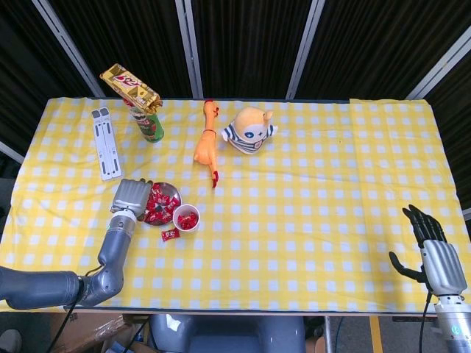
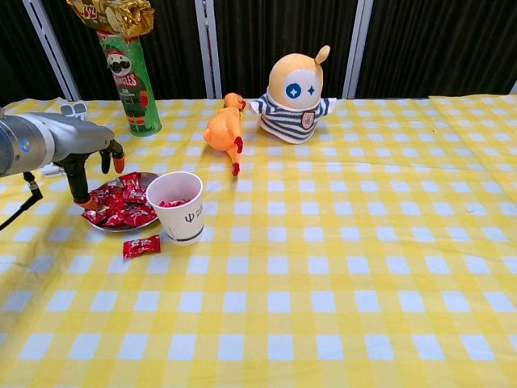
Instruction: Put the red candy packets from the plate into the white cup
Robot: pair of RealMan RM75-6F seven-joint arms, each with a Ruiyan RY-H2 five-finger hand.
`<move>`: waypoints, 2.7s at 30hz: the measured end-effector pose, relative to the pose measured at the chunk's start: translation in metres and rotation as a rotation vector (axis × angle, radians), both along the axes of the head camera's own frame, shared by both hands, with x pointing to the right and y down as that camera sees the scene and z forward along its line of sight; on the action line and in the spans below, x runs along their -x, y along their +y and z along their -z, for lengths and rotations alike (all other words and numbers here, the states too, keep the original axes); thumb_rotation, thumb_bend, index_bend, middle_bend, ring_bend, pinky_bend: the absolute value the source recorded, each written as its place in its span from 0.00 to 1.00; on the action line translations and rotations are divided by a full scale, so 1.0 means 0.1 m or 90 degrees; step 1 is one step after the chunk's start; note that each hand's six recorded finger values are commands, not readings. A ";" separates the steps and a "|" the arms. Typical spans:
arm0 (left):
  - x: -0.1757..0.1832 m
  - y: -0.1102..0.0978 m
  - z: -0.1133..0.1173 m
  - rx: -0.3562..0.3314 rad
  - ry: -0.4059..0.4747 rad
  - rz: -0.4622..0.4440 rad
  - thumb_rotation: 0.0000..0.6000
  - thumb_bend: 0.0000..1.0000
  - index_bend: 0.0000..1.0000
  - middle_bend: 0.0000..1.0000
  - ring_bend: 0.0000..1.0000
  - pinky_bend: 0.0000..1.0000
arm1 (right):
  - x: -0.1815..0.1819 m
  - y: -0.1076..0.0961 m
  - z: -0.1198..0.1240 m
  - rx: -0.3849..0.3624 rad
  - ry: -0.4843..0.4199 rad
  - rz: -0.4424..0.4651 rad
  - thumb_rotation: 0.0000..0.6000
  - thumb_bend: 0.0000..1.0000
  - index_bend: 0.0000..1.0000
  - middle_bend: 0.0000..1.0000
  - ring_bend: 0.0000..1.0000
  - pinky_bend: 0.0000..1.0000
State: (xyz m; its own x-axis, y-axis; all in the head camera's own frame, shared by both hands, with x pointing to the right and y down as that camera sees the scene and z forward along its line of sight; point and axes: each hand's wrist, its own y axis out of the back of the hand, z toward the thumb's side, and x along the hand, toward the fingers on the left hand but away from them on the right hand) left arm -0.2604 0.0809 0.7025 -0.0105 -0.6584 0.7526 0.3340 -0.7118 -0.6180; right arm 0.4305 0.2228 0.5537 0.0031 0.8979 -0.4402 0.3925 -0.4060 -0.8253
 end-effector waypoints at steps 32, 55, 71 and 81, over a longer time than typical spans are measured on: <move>-0.22 0.10 -0.23 0.018 -0.003 -0.025 1.00 0.24 0.27 0.26 0.90 0.93 | 0.00 0.00 -0.01 0.007 -0.007 -0.003 1.00 0.41 0.00 0.00 0.00 0.00; -0.25 0.19 -0.26 0.014 -0.005 -0.046 1.00 0.35 0.47 0.54 0.91 0.93 | 0.01 0.01 0.00 0.007 -0.010 -0.002 1.00 0.41 0.00 0.00 0.00 0.00; -0.15 0.13 -0.24 -0.006 -0.014 -0.044 1.00 0.40 0.53 0.61 0.91 0.94 | 0.01 0.01 0.00 0.006 -0.012 -0.003 1.00 0.41 0.00 0.00 0.00 0.00; -0.07 -0.01 -0.11 -0.032 -0.013 -0.033 1.00 0.40 0.54 0.61 0.91 0.94 | 0.01 0.01 0.00 0.005 -0.012 -0.005 1.00 0.41 0.00 0.00 0.00 0.00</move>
